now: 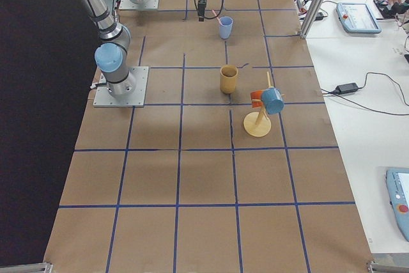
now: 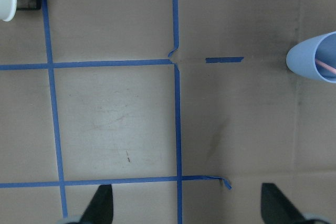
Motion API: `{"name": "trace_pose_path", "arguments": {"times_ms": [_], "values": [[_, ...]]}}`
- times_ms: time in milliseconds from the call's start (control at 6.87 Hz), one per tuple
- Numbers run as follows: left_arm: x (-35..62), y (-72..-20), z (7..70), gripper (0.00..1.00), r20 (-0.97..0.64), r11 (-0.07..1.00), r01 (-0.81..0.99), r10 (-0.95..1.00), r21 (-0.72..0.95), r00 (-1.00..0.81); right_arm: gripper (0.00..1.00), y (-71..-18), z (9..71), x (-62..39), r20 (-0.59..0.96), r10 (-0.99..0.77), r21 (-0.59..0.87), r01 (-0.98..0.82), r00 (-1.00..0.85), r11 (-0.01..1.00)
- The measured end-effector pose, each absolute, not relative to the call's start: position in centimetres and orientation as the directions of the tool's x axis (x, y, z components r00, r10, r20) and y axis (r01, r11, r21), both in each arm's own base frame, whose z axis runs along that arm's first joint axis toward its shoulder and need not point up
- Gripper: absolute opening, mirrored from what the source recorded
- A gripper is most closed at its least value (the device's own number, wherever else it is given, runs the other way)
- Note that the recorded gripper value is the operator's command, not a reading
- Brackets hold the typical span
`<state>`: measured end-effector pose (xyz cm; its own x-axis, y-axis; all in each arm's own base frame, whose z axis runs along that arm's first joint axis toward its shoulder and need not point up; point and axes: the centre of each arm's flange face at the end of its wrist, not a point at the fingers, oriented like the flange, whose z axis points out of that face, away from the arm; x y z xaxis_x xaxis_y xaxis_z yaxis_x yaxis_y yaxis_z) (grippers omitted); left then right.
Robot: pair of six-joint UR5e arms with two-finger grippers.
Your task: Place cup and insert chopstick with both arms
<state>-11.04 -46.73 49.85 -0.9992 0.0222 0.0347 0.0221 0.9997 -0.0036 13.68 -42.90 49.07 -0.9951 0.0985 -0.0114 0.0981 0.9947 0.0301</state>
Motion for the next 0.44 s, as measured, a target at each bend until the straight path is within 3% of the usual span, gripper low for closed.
{"name": "trace_pose_path", "arguments": {"times_ms": [437], "values": [[-11.03, -46.76, 49.80, 1.00, 0.035, 1.000, 0.022, 0.022, -0.003, -0.999, 1.00, -43.95, 49.17, 13.69, -0.011, 0.100, 0.044, 0.100, -0.995, 0.994]]}}
